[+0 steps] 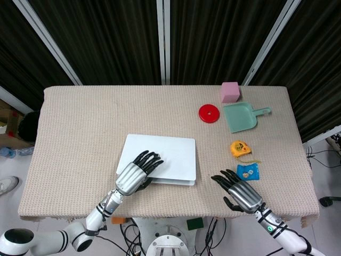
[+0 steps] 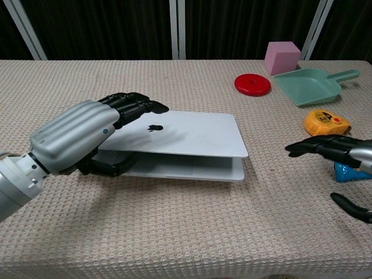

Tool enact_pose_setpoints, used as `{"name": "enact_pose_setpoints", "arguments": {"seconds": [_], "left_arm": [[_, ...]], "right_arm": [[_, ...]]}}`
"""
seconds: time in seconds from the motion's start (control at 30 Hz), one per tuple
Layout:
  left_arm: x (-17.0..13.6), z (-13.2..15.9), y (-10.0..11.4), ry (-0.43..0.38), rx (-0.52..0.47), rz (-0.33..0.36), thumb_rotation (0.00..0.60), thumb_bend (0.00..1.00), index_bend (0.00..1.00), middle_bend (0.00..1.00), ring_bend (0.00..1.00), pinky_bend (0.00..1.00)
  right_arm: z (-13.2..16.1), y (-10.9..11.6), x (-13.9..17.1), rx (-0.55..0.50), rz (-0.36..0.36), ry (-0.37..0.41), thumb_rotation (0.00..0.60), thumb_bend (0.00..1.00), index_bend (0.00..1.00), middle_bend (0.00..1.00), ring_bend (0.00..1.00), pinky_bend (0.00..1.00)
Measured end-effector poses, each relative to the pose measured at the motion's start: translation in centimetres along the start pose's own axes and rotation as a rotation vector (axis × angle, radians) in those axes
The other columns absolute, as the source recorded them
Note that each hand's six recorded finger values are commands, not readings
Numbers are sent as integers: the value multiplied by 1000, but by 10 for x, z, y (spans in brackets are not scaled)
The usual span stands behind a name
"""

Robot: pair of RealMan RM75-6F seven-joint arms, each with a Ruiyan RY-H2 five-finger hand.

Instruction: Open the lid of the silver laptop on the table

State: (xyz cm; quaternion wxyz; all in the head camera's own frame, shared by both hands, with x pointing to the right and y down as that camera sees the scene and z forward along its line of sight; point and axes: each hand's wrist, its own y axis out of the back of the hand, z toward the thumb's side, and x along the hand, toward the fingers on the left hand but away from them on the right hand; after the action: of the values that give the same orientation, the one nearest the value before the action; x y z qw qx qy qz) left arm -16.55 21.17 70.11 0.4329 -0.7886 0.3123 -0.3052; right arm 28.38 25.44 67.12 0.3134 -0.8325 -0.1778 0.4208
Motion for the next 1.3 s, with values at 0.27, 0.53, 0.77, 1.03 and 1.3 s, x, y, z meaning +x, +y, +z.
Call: {"name": "enact_pose_setpoints", "arguments": {"seconds": [0.27,0.53,0.77,1.03,1.3], "left_arm": [[2,-6,0,19,-16,28,600,555,144,165,65,107],[4,-8,1,28,-26,39,600,555,144,165,65,105],[9,-8,1,32,-35,44,600,555,144,165,65,104],[18,-10,6,49,-54,73,600,556,144,165,65,104],[40,-15,28,78,-81,137,600,557,144,164,64,104]], "right_arm": [[17,-7,-22,24,-15,55,599,625,0,24,0,0],[22,-9,-37,47,6,69,598,624,0,49,0,0],[37,-15,-62,63,26,108,598,621,0,57,0,0],[52,-23,-84,71,77,142,599,620,0,63,0,0],[61,-23,-98,66,100,151,599,618,0,66,0,0]]}}
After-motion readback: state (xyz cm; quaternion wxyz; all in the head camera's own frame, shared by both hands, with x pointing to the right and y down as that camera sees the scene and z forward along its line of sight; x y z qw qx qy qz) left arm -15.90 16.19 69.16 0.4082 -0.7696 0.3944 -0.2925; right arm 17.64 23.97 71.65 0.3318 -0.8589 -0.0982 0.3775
